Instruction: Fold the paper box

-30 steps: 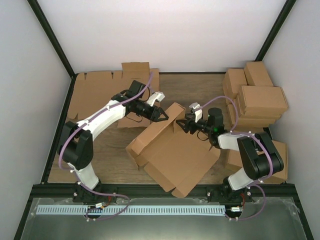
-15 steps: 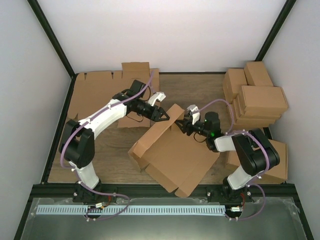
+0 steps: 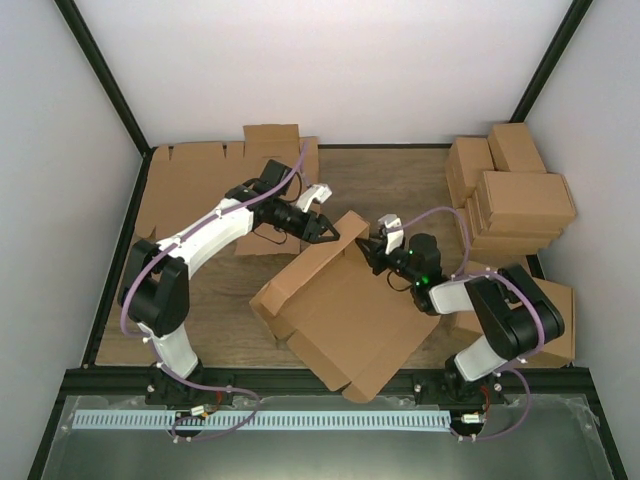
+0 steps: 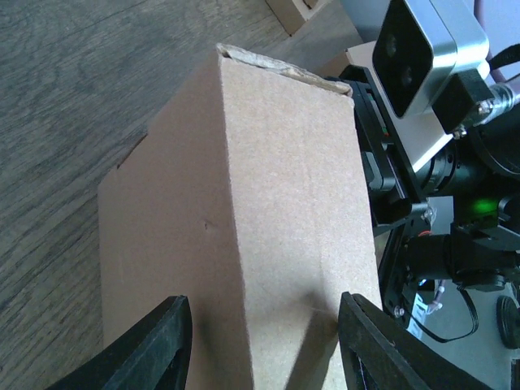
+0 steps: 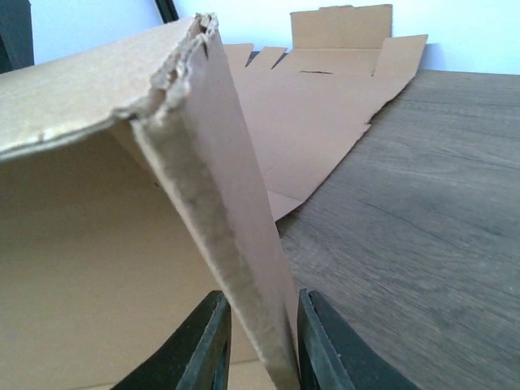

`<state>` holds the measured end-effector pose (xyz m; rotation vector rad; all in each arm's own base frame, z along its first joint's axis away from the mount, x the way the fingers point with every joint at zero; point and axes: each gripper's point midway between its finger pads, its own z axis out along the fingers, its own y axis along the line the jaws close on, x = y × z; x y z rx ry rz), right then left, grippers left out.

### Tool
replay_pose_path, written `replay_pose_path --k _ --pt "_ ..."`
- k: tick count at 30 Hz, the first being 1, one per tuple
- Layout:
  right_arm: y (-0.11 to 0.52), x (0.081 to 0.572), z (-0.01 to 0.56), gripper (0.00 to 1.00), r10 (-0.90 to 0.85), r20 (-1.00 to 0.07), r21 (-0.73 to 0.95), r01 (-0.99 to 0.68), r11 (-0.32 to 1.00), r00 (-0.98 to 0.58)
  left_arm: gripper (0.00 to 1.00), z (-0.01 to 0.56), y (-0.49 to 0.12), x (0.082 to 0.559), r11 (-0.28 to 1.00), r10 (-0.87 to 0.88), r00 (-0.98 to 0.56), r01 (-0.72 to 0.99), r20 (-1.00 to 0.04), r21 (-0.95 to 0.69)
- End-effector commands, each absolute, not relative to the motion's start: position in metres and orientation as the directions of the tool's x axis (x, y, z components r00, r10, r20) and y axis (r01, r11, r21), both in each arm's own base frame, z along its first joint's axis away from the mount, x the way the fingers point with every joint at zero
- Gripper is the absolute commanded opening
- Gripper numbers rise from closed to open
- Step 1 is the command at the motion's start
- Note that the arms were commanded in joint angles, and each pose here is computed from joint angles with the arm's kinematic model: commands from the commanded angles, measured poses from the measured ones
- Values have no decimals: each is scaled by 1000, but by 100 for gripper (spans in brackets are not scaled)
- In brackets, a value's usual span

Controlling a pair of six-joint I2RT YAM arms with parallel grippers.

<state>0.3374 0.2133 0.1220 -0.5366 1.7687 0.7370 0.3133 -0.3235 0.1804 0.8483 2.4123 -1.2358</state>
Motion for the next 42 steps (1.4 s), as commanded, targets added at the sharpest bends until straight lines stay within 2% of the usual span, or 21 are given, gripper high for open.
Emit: replay_pose_path --k 1,8,19,21,24,33,36,42 --pt "207 335 134 23 26 -963 198 -642 741 -268 52 186 -329 317 436 356 -770 638 -529 -635" --pt "201 329 133 16 29 -961 201 -619 759 -277 56 186 -331 319 434 349 -772 635 -531 -639" --pt "199 324 134 16 34 -959 208 -615 760 -283 56 184 -341 316 398 345 -778 628 -525 -668" --pt "198 325 135 18 36 -959 207 -612 763 -280 57 182 -345 314 394 354 -776 630 -523 -669" --pt "200 329 135 27 44 -960 210 -608 765 -277 57 179 -348 312 392 364 -776 629 -515 -671" --pt "206 347 135 26 41 -967 191 -604 773 -253 57 175 -347 312 405 374 -777 628 -507 -664" --pt "205 353 134 23 44 -967 187 -589 786 -250 57 174 -347 312 406 375 -780 624 -502 -667" --pt "193 360 131 8 50 -970 164 -493 854 -237 57 174 -350 309 405 375 -786 616 -492 -676"
